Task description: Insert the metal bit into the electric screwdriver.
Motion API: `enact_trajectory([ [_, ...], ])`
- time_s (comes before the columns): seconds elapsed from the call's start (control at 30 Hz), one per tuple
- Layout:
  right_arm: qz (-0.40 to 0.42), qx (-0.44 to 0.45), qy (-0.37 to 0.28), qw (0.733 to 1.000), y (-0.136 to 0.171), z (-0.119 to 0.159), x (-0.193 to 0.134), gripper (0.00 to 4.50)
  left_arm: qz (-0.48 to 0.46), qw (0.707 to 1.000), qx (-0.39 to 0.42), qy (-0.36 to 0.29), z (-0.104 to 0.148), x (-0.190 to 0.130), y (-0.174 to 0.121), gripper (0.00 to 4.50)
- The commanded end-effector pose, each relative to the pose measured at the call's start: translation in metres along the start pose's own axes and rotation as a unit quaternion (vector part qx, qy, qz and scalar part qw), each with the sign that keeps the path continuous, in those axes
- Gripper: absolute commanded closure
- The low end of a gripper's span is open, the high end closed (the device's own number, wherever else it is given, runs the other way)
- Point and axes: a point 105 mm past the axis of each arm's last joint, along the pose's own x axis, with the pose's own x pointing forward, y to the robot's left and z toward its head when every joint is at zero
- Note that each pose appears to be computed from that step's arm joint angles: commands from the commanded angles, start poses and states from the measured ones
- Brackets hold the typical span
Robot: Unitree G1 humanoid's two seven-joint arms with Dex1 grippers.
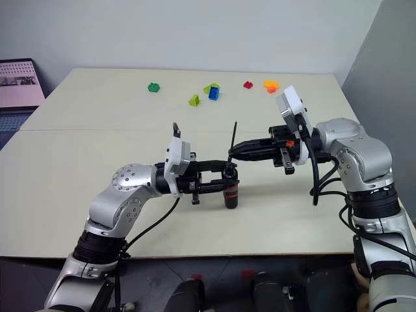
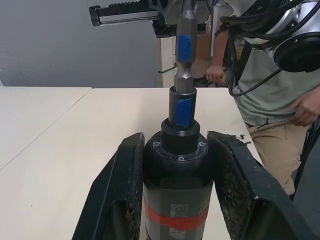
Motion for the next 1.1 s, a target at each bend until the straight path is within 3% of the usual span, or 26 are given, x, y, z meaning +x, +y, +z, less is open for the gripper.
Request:
enact_trajectory([
  [0.03, 0.010, -0.011, 0.011, 1.000, 0.004, 0.006, -0.003, 4.50, 0.006, 1.000, 0.000, 0.018, -0.005, -0.005, 0.001, 2.89],
  [0.4, 0.062, -0.027, 0.063, 0.996, 0.002, 0.005, 0.000, 4.50, -0.004, 1.000, 0.003, 0.025, -0.006, -0.005, 0.000, 2.89],
  [1.1, 0.077, -0.040, 0.057, 0.995, 0.002, 0.022, -0.001, 4.50, 0.000, 0.999, -0.001, 0.033, -0.010, -0.007, 0.002, 2.89],
])
